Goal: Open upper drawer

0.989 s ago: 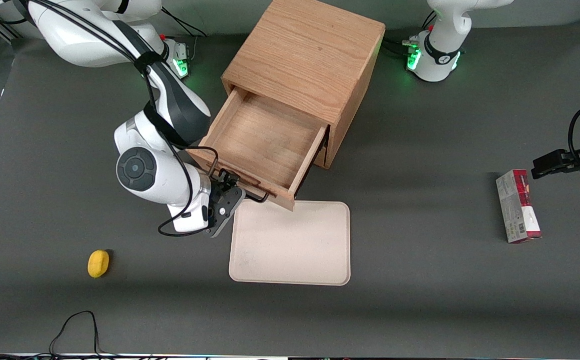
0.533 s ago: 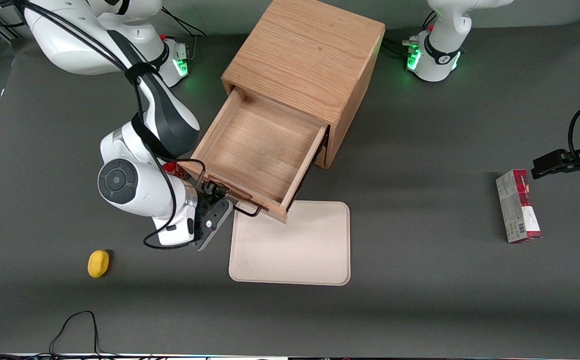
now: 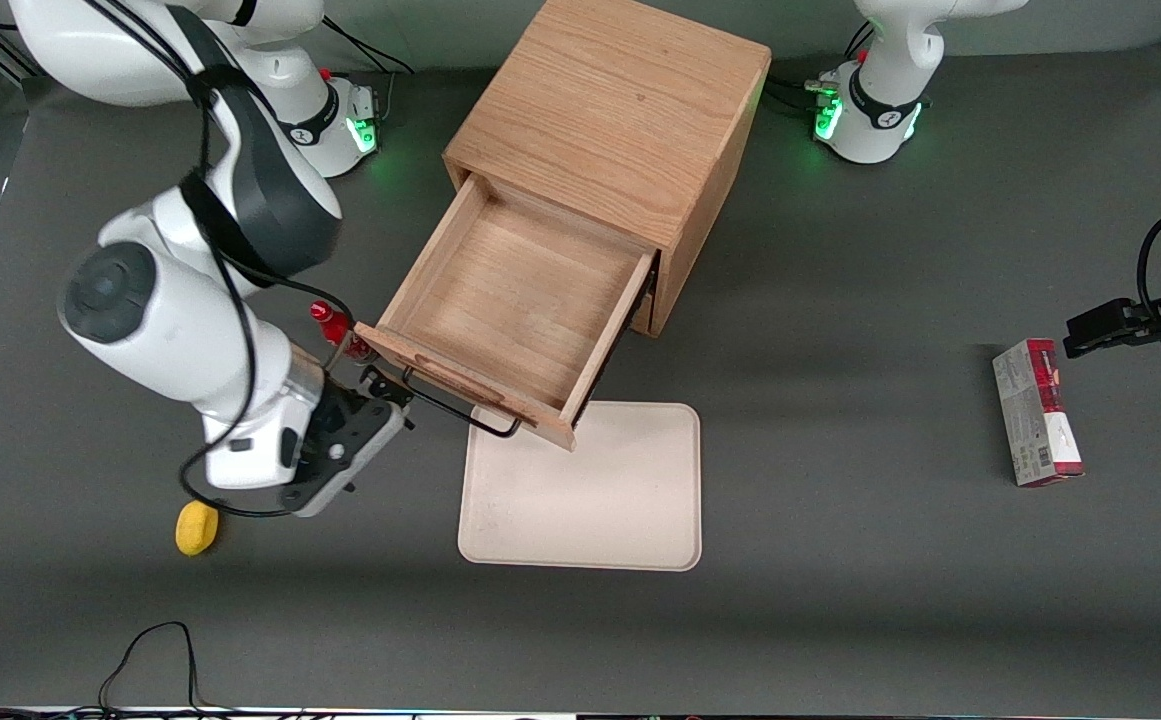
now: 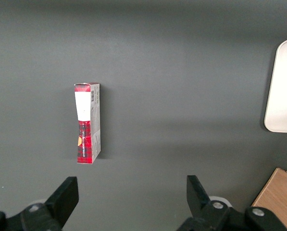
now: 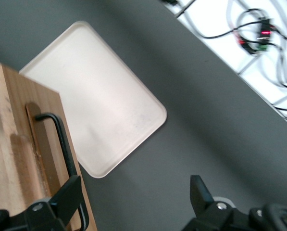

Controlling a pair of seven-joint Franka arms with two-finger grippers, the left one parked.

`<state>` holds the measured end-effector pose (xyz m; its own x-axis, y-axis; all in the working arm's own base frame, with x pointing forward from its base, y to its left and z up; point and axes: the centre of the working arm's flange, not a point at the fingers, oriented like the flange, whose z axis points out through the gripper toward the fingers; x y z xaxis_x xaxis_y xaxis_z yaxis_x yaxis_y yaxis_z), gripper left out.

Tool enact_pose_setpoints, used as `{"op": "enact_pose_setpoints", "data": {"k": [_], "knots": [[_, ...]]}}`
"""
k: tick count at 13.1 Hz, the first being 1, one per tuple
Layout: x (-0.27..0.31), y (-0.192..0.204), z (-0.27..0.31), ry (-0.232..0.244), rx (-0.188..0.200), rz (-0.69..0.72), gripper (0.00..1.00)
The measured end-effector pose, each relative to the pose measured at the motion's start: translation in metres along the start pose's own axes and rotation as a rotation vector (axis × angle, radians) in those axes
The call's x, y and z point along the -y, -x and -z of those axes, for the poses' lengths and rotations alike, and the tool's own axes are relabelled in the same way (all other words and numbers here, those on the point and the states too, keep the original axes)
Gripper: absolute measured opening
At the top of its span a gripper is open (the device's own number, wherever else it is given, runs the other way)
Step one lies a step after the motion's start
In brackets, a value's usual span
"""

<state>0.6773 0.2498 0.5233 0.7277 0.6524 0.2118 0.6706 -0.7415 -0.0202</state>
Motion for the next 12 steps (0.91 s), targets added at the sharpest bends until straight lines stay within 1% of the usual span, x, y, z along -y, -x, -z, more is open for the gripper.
{"op": "enact_pose_setpoints", "data": {"k": [1,3,4,5,7,10,12], "knots": [[-0.005,0.008,0.019,0.017,0.014,-0.054,1.0],[-0.015,0.037,0.056,0.042,0.094,-0.23,1.0],[-0.017,0.053,0.073,0.059,0.122,-0.332,1.0],[-0.016,0.066,0.084,0.071,0.135,-0.402,1.0],[-0.023,0.103,0.099,0.078,0.153,-0.509,1.0],[-0.045,0.184,0.12,0.081,0.188,-0.646,1.0],[-0.044,0.234,0.135,0.078,0.193,-0.703,1.0]]}}
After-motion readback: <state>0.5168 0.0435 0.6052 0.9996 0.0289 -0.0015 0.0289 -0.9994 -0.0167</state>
